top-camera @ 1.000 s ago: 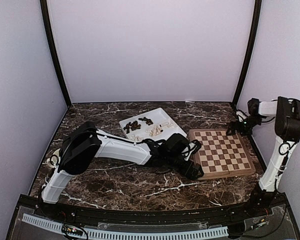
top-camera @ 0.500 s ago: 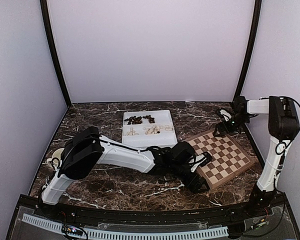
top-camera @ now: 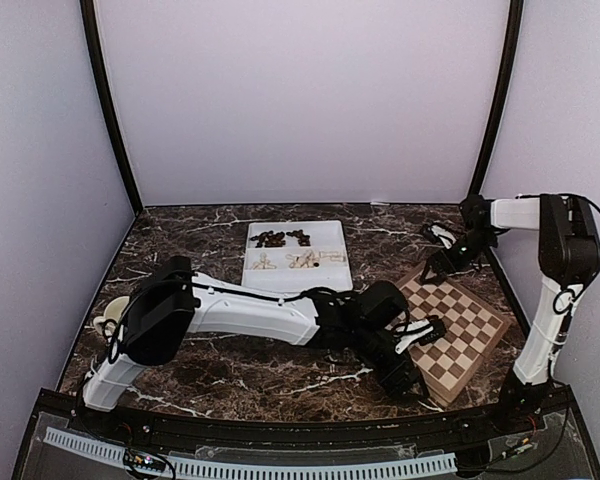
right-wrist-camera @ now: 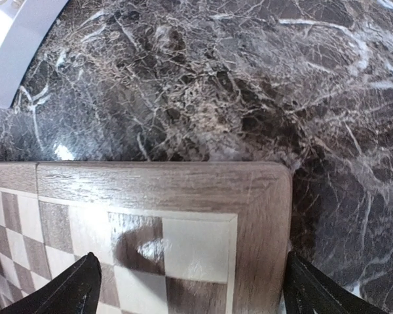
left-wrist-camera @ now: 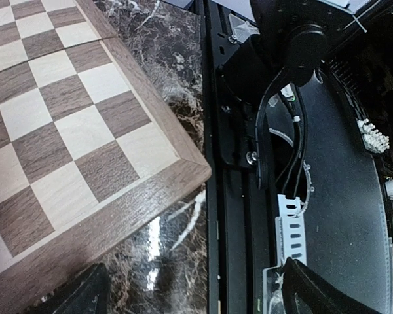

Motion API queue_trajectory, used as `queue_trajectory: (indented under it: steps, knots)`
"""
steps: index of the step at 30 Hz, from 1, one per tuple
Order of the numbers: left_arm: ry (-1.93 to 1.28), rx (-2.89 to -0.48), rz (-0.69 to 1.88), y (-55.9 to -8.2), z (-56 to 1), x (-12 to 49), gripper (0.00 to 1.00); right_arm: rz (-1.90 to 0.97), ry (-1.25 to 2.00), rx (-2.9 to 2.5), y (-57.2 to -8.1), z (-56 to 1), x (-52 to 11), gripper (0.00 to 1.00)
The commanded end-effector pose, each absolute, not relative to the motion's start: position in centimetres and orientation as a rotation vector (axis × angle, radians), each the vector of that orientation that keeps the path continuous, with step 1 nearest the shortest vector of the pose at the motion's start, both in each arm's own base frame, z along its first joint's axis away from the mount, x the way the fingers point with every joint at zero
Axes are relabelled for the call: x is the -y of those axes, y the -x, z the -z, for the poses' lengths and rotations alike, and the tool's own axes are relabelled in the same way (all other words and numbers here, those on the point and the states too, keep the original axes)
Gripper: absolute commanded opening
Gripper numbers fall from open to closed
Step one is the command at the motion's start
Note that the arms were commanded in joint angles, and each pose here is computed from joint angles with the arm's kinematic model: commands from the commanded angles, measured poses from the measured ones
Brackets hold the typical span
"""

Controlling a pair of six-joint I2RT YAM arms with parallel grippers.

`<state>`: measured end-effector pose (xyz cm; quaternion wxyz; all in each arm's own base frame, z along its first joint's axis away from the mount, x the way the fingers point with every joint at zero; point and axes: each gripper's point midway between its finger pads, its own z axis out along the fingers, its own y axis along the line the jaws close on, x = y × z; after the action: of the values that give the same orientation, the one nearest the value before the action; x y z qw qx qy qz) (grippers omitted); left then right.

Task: Set up the chess pieces on the board
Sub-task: Adjust the chessboard at the center of the board.

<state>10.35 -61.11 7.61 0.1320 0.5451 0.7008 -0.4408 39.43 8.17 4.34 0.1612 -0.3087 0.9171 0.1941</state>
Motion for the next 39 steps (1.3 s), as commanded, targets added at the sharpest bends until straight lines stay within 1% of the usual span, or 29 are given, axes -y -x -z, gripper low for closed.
queue_trajectory:
  steps: [1, 2, 5, 6, 8, 10, 13, 16, 19, 22, 26, 28, 34, 35, 36, 39]
  knots:
    - [-1.664, -1.880, 1.230, -9.8, -15.4, 59.0, 0.95, -0.526, 0.737, -2.590, -39.0, -10.1, -6.4, 0.99]
    - [-1.629, -1.864, 1.150, -11.1, -16.4, 58.7, 0.96, -0.492, 0.700, -2.584, -38.9, -11.0, -5.7, 0.99]
    - [-1.514, -1.913, 0.988, -14.7, -16.8, 58.1, 0.99, -0.403, 0.614, -2.591, -37.5, -12.4, -3.8, 0.99]
    - [-1.417, -1.962, 0.912, -17.2, -16.6, 57.8, 0.99, -0.374, 0.598, -2.602, -36.5, -12.5, -3.2, 0.99]
    - [-1.272, -2.031, 0.867, -20.6, -16.3, 57.3, 0.99, -0.317, 0.565, -2.639, -34.3, -12.1, -1.9, 0.99]
    - [-1.167, -2.078, 0.882, -23.0, -16.0, 57.0, 0.99, -0.264, 0.540, -2.678, -32.0, -11.4, -0.6, 0.99]
    - [-1.086, -2.108, 0.849, -25.5, -14.9, 56.8, 0.99, -0.134, 0.508, -2.707, -29.1, -11.2, 1.5, 0.99]
    - [-1.058, -2.109, 0.820, -26.8, -14.4, 57.0, 0.99, -0.041, 0.509, -2.743, -26.4, -10.4, 2.9, 0.98]
    - [-1.049, -2.136, 0.825, -27.6, -13.1, 57.1, 0.99, -0.011, 0.542, -2.787, -23.9, -9.9, 3.6, 0.95]
    - [-1.043, -2.180, 0.839, -28.0, -11.4, 57.0, 0.99, 0.039, 0.567, -2.840, -21.9, -9.4, 4.6, 0.88]
    - [-1.039, -2.206, 0.861, -28.1, -10.3, 57.1, 0.99, 0.075, 0.589, -2.904, -19.8, -9.3, 5.7, 0.73]
    - [-1.040, -2.213, 0.857, -28.1, -9.8, 57.0, 0.99, 0.100, 0.615, -2.938, -19.0, -9.2, 6.1, 0.60]
    - [-1.054, -2.228, 0.841, -28.1, -8.5, 56.9, 0.99, 0.127, 0.695, -3.044, -16.0, -6.9, 6.5, 0.29]
    - [-1.057, -2.231, 0.839, -28.1, -8.3, 56.9, 0.99, 0.120, 0.703, -3.062, -15.4, -6.2, 6.4, 0.26]
    - [-1.060, -2.234, 0.845, -28.0, -8.2, 56.9, 0.99, 0.119, 0.704, -3.069, -15.2, -5.7, 6.4, 0.26]
    - [-1.072, -2.241, 0.862, -27.6, -7.8, 56.9, 0.99, 0.117, 0.697, -3.062, -15.3, -4.8, 6.4, 0.27]
